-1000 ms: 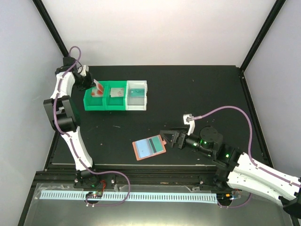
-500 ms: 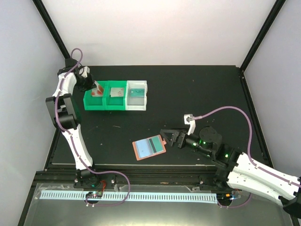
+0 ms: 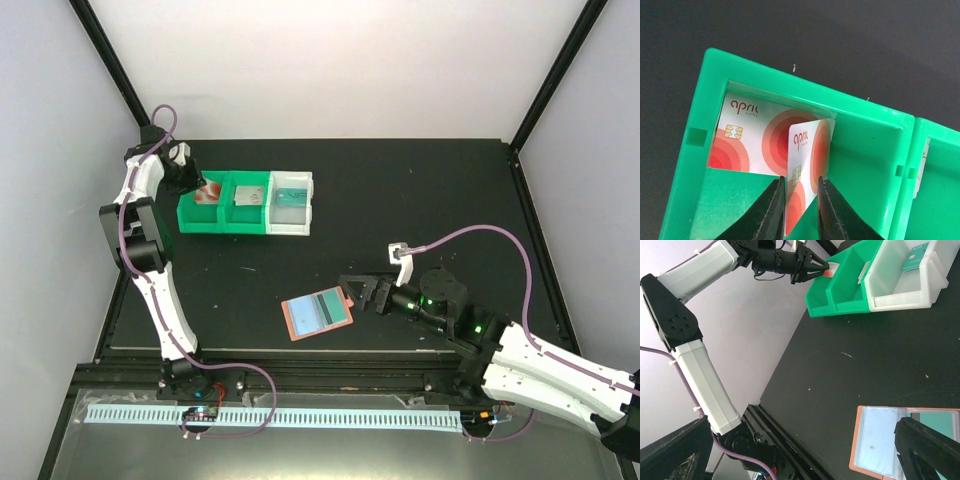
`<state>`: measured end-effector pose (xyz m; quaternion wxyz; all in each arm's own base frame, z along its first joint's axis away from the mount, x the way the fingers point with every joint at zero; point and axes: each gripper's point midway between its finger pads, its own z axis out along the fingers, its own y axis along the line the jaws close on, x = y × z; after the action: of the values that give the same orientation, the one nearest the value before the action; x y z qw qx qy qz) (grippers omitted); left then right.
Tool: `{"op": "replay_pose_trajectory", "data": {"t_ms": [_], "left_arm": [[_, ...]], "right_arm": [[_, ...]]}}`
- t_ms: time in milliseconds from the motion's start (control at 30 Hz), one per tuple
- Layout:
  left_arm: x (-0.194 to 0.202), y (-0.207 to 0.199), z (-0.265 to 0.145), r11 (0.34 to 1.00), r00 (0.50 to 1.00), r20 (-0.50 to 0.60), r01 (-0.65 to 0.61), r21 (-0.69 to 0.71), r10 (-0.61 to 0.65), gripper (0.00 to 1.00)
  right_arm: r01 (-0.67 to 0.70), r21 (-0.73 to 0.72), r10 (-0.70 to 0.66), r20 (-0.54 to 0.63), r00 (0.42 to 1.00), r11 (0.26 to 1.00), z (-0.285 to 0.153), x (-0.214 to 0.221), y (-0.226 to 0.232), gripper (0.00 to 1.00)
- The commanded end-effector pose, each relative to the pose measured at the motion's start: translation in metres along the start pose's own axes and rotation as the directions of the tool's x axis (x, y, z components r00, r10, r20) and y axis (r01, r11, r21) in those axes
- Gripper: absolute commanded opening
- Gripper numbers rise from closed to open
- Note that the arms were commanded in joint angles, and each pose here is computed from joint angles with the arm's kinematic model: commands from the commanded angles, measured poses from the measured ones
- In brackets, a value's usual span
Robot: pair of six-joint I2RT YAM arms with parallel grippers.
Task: Take the credit cards out of the card holder
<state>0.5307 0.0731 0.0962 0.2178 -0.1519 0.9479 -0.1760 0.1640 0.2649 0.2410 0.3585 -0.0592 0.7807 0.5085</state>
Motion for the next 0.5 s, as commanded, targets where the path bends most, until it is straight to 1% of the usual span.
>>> {"op": "replay_pose_trajectory", "data": {"t_ms": [0,267,467], "left_arm": [[-0.029,-0.005,-0.016,1.0,0.996,0.09,-0.018,-0.02,0.02,0.22],[-0.044,-0.011,-0.036,0.999,0.991,0.133,0.007,-0.041,-0.001,0.29],[-0.037,-0.021,-0.062,0.997,0.991,0.133,0.022,-0.078,-0.012,0.37]], "right_arm": [[0.012,-0.013,-0.011,0.039,0.999,1.0,-0.003,-0.011,0.008,1.0],[-0.006,-0.026,0.006,0.017,1.0,1.0,-0.002,-0.005,0.007,1.0],[0.001,-0.009,-0.001,0.026,1.0,1.0,-0.006,-0.006,0.005,1.0]]}}
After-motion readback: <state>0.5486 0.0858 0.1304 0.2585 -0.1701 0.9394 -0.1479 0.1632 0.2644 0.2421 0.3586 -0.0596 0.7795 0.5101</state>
